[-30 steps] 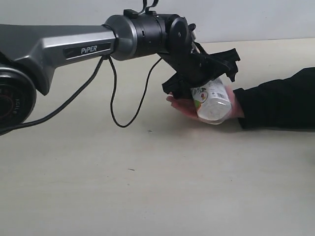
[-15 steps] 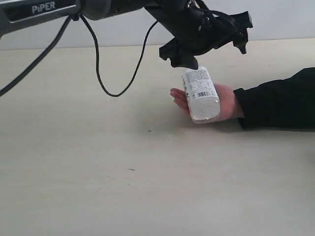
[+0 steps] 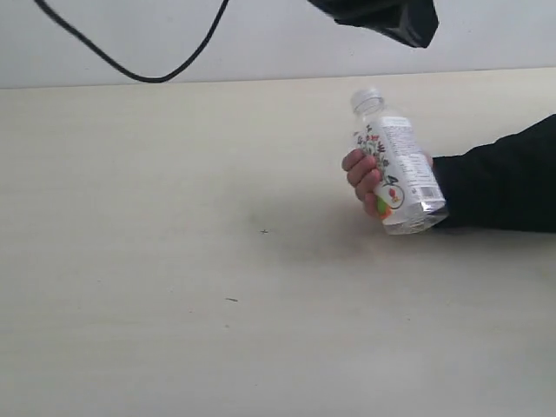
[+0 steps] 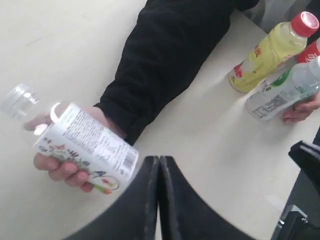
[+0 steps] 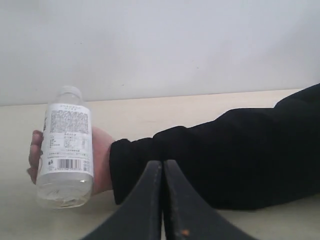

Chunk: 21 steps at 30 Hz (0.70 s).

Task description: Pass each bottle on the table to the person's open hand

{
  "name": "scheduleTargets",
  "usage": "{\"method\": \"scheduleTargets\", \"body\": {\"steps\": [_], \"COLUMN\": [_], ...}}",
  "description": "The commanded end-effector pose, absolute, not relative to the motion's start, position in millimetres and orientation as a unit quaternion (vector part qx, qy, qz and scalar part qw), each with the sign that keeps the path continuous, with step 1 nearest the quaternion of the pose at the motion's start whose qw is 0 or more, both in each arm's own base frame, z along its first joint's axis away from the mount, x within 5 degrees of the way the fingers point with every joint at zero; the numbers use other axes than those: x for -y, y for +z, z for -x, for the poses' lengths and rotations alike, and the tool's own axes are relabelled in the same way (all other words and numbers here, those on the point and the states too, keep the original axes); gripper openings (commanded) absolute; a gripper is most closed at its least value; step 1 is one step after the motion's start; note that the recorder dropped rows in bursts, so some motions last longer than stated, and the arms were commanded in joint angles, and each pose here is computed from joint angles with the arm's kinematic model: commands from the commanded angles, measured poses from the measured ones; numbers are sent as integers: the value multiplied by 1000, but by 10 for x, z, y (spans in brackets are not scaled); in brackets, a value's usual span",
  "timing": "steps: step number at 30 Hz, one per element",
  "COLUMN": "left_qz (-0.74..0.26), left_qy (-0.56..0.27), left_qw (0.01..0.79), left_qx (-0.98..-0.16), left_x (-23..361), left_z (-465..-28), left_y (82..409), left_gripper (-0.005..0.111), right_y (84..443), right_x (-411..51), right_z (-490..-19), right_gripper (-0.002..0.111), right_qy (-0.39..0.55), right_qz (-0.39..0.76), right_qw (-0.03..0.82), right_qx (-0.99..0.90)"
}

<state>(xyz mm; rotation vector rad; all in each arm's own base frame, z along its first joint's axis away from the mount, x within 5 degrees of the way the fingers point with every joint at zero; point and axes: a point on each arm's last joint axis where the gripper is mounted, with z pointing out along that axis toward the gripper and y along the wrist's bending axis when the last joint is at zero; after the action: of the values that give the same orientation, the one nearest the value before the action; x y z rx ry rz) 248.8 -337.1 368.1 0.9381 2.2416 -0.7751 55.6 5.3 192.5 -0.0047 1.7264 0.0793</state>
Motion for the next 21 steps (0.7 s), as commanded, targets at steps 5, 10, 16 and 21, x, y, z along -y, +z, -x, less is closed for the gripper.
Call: {"method": "scheduleTargets", "body": {"steps": [5, 10, 16, 21], "left_qz": [-358, -330, -267, -253], "left_qy": [-276, -267, -274, -274], "left_qw": [413, 489, 600, 640], "left_qx": [-791, -762, -703, -672], "left_x": [2817, 2452, 1895, 1502], "left_z": [-2159, -1993, -1699, -1411], "left_y": [3373, 3188, 3140, 3128], "left_gripper": [2, 2, 2, 2], "right_y": [1917, 1917, 1917, 1917], "right_x": [-54, -54, -55, -55], "right_z": [-553, -553, -553, -553], "right_gripper": [0, 0, 0, 0], "right_qy": [35, 35, 36, 36], "right_qz": [3, 3, 3, 3], "right_qw": [651, 651, 651, 651], "right_qx": [-758, -758, -758, -758]}}
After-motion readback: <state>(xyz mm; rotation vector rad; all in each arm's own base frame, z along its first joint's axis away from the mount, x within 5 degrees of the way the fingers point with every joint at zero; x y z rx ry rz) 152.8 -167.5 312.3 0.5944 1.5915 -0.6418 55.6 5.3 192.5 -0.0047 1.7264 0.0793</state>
